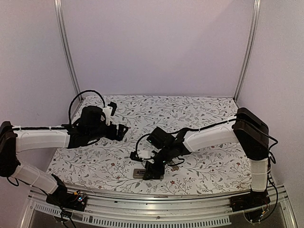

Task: Load the batteries into the remote control
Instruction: Move the remote control without the battery cover to the corner of the board, then pick up the battery cover at the center of the board.

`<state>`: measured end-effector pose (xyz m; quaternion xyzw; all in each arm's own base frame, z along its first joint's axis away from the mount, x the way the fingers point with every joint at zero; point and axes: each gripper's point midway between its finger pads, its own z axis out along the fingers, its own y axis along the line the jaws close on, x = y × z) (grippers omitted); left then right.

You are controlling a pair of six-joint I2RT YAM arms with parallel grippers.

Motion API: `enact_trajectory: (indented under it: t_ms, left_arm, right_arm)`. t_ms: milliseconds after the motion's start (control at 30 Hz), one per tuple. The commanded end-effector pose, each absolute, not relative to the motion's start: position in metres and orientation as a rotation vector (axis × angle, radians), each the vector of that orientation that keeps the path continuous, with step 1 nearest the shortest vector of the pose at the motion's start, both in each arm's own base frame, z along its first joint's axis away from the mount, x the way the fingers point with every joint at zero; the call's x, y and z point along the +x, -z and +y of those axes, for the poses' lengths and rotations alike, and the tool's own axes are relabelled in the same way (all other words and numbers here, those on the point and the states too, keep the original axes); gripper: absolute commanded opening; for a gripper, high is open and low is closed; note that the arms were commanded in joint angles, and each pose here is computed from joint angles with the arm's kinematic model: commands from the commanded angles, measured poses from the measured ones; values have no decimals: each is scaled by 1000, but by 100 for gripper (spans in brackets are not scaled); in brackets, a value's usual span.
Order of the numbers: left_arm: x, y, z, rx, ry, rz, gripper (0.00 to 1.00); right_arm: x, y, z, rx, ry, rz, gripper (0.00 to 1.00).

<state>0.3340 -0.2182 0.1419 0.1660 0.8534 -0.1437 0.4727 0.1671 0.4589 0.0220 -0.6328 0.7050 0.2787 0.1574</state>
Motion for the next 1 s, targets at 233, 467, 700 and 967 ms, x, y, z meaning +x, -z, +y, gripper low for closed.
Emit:
enact_trajectory:
  t_ms: [233, 467, 700, 967]
  left_arm:
    - [323, -195, -198, 308, 393, 1903, 100]
    - [302, -257, -172, 211, 401, 1668, 100]
    - [297, -264, -163, 190, 334, 1678, 100]
    - [304, -291, -177, 337, 228, 1772, 100]
  right_arm:
    - [203, -109, 468, -1653, -641, 1887, 99]
    - [284, -232, 435, -1046, -754, 1813, 99]
    - [302, -232, 384, -746, -1075, 1980, 99]
    - [247, -217, 360, -1191, -967, 1789, 94]
